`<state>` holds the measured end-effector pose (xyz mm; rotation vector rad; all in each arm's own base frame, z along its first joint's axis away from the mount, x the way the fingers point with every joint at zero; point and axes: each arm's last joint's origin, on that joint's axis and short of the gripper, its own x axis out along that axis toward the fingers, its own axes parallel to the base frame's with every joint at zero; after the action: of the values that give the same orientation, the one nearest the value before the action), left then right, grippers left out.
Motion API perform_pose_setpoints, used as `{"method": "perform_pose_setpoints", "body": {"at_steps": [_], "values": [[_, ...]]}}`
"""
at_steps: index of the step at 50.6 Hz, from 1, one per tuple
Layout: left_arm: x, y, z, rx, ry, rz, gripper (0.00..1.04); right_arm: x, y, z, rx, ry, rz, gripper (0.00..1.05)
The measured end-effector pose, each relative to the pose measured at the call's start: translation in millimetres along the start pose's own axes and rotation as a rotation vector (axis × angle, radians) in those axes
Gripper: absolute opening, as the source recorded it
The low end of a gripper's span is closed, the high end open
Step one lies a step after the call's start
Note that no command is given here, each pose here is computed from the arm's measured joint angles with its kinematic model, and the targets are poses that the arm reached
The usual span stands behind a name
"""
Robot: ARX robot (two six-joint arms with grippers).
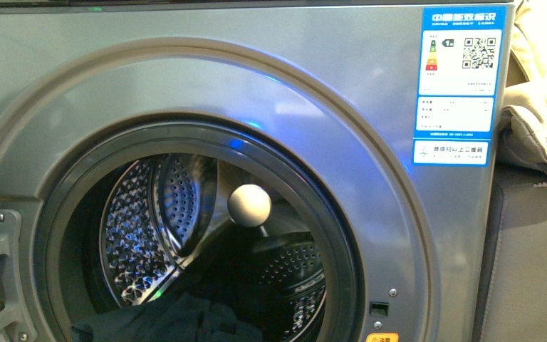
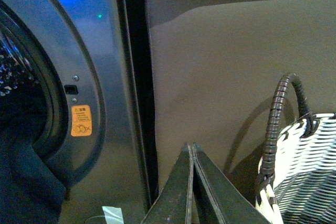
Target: Put clothes into washing machine
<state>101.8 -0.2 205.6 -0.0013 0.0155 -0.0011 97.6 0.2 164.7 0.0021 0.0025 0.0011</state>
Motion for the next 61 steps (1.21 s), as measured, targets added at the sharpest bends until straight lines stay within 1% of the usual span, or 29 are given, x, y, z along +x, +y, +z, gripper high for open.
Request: {"method": "perform_pose_setpoints", "body": {"at_steps": [3, 8, 17, 39, 42, 61], "values": [[-2, 0, -5, 0.0, 0.002, 0.0, 0.04, 0, 0, 0, 0.0, 0.0, -0.001, 0.02], [-4, 0, -7, 0.0, -0.02, 0.003, 0.04, 0, 0, 0, 0.0, 0.0, 0.0, 0.02], [-4, 0, -18, 0.0, -0.008, 0.0, 0.04, 0, 0, 0, 0.0, 0.0, 0.0, 0.02], [-4, 0, -31, 0.0, -0.008, 0.0, 0.04, 0, 0, 0, 0.0, 0.0, 0.0, 0.02], [-4, 0, -37, 0.0, -0.016, 0.0, 0.04, 0, 0, 0, 0.0, 0.0, 0.0, 0.02], [-4, 0, -37, 0.0, -0.024, 0.0, 0.04, 0, 0, 0, 0.0, 0.0, 0.0, 0.02]]}}
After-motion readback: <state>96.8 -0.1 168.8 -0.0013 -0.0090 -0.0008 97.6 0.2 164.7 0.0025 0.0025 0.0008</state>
